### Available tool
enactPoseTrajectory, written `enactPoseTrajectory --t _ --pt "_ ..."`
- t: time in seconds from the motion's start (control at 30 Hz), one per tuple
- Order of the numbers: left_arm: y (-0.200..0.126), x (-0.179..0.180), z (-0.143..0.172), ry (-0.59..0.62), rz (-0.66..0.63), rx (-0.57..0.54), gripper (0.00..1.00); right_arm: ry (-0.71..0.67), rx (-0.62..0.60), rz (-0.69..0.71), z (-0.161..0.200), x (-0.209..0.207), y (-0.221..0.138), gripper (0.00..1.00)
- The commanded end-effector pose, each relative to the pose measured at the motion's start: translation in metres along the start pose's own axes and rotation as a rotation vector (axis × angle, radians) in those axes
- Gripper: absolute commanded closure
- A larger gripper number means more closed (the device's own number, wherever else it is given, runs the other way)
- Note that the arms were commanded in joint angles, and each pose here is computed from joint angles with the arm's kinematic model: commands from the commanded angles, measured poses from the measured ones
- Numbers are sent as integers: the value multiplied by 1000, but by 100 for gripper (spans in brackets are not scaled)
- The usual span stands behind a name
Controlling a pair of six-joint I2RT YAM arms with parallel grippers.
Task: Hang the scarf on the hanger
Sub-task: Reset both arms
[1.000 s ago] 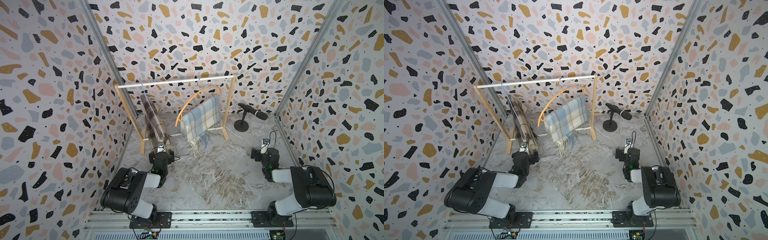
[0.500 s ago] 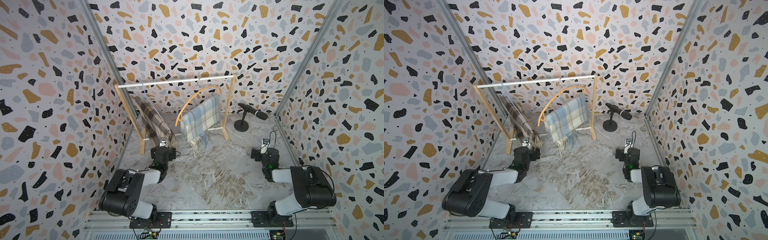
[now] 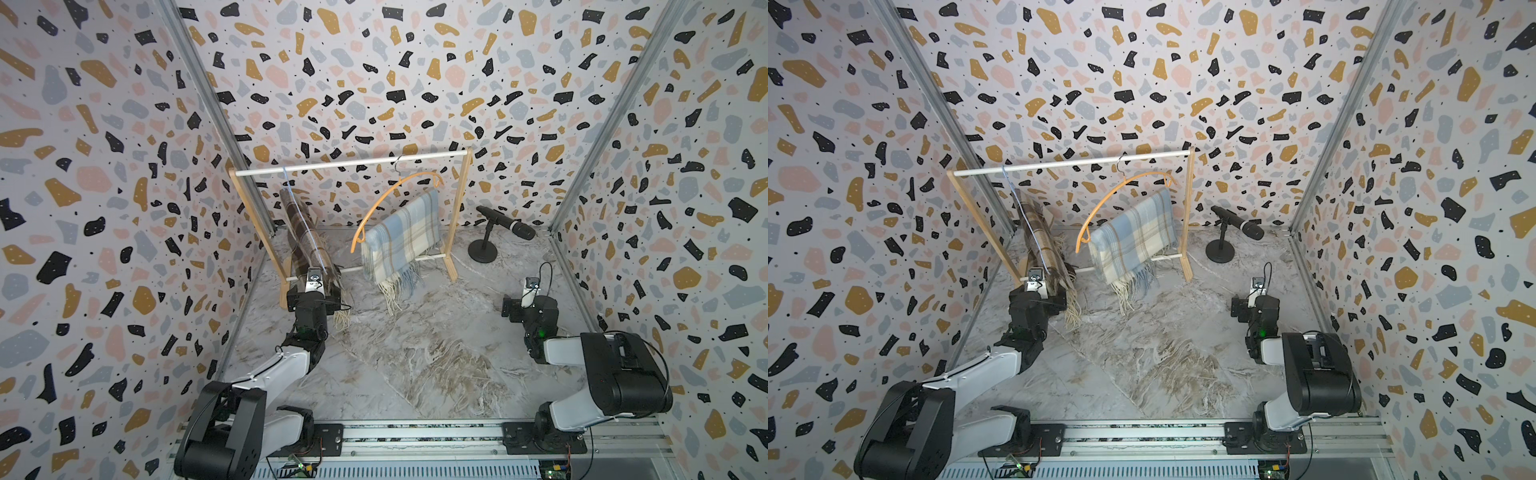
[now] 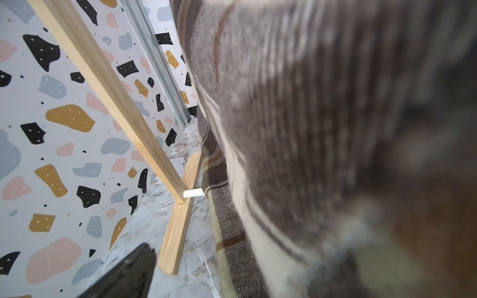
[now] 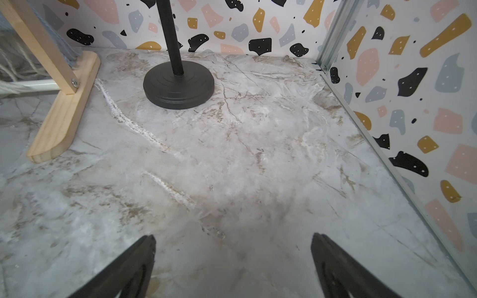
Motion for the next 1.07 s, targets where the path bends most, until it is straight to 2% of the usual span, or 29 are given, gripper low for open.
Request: enactPoseTrajectory --t 0.0,0.2,0.23,0.27,0.33,0.43,1.03 --pt "4 1 15 6 -38 -16 0 -4 -16 -6 -3 0 -1 0" --pt "18 -4 45 -45 7 -64 0 -4 -17 -6 -3 0 0 0" --pt "21 -5 45 -40 18 -50 0 -4 -17 -7 -3 0 0 0" --pt "23 -6 49 -23 32 15 0 -5 -17 -7 -3 0 0 0" --pt "37 1 42 -52 24 83 0 -5 -15 -6 -3 0 0 0" --pt "38 7 43 -86 -1 86 0 -4 -15 -4 -3 0 0 0" --pt "37 6 43 -81 -5 87 0 -4 -15 -4 -3 0 0 0"
Point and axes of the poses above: each gripper's point midway between its finger pads, its own y axis out along the fingers, its own x axis along the line the jaws close on, z = x × y, the point moved 8 cm from there along -y, back along the fingers, and after that the axes turned 12 degrees about y, right-handed, at the moved point
